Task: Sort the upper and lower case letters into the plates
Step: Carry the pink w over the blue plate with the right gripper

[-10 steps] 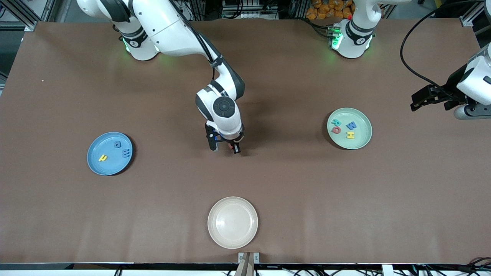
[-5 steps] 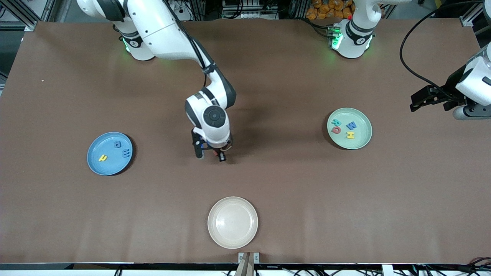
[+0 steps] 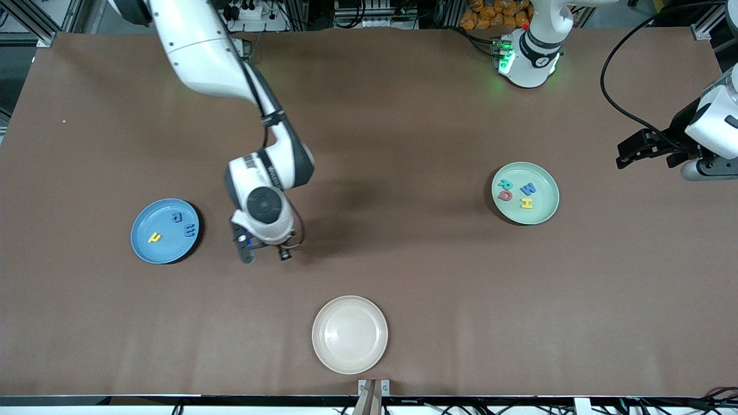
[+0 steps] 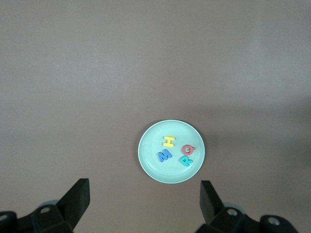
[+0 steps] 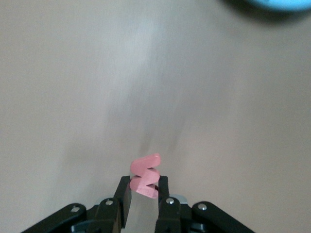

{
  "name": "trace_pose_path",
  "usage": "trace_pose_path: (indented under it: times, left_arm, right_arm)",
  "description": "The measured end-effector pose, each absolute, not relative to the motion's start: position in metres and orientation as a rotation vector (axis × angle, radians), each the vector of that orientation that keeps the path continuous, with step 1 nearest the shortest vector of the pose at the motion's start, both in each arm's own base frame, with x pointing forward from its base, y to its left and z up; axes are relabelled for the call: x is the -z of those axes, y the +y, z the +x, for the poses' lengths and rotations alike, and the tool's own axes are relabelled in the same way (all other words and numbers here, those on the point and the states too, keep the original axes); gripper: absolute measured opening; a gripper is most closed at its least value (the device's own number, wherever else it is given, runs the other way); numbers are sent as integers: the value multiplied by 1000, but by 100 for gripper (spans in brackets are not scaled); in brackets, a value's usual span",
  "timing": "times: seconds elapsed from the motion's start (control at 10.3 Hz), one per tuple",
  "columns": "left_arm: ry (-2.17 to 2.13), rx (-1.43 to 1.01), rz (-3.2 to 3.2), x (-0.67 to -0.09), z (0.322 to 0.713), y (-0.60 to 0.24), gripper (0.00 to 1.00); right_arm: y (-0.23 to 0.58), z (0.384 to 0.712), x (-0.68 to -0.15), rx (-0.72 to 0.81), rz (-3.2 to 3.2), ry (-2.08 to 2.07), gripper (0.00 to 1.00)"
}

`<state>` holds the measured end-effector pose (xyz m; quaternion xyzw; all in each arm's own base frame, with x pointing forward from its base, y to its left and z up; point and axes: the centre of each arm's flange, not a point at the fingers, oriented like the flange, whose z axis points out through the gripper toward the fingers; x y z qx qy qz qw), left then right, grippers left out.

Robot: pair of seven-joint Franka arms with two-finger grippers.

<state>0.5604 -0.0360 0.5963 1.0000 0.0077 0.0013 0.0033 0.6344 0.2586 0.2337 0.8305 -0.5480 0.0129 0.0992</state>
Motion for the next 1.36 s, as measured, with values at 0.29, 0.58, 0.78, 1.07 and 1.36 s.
trace_pose_path:
  times: [0.29,0.58,0.78,1.07,1.36]
  left_arm:
    - [21,-8,3135,-597,561,-37,100]
    - [17,-20,3134,-600,561,-38,100]
    - [21,-19,3134,-600,561,-37,100]
    - [18,-18,3134,-599,562,-38,100]
    - [18,-21,3134,-600,562,-38,100]
  right_arm:
    - [160,657,-255,38,2474,-1431,27]
    - [72,661,-273,162,2518,-1316,27]
    - [9,652,-283,234,2562,-1265,27]
    - [-21,640,-280,290,2569,-1258,41]
    - [-17,637,-277,311,2564,-1251,82]
